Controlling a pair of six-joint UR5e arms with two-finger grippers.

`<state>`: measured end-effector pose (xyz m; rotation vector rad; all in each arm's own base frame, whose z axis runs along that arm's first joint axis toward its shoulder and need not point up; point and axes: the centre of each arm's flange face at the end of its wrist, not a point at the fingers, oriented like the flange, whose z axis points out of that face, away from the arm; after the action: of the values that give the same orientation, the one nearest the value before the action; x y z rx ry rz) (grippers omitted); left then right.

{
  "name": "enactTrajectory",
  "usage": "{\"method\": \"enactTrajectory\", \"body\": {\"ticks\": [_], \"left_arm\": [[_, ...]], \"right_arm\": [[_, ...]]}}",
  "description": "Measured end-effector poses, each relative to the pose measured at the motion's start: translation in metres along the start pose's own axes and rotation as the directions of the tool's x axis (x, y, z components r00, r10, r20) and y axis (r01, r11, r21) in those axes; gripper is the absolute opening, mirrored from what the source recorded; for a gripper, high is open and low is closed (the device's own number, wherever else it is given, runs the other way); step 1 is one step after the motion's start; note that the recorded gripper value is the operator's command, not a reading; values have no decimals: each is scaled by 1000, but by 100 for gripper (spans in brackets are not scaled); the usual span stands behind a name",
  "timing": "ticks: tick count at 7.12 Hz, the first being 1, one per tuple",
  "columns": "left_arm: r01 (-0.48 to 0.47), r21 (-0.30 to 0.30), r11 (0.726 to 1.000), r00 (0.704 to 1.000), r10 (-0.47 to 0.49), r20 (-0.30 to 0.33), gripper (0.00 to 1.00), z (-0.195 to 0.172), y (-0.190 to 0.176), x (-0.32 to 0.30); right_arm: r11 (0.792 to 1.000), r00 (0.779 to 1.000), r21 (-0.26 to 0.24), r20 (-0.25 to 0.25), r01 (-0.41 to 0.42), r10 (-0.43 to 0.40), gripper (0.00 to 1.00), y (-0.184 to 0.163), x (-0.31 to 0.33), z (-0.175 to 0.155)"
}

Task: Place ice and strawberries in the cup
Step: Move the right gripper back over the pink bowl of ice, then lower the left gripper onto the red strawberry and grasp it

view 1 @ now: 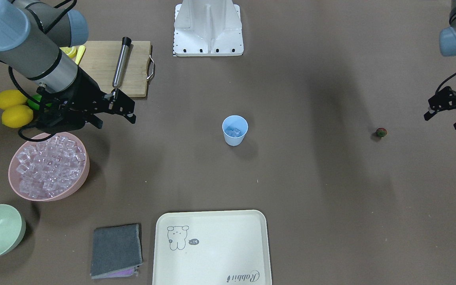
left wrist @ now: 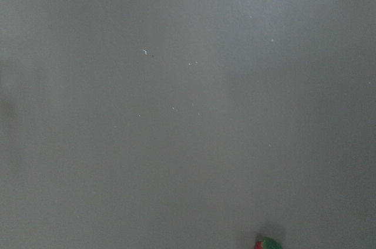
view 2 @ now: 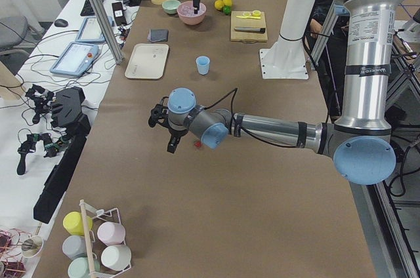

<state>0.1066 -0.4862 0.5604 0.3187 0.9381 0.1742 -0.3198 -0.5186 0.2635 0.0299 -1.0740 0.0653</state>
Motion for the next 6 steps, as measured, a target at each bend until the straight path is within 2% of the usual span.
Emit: {"method": "enactTrajectory", "body": {"ticks": [3, 6], "left_arm": [[48, 34, 998, 999, -48, 14, 98, 62, 21, 53], [21, 14, 1000, 999, -21, 32, 98, 103, 39, 63]], "right_arm": [[1000, 1000, 3, -8, -9, 9, 99, -2, 8, -1], [1000, 1000, 5, -13, -20, 20, 99, -4, 11, 1]]}}
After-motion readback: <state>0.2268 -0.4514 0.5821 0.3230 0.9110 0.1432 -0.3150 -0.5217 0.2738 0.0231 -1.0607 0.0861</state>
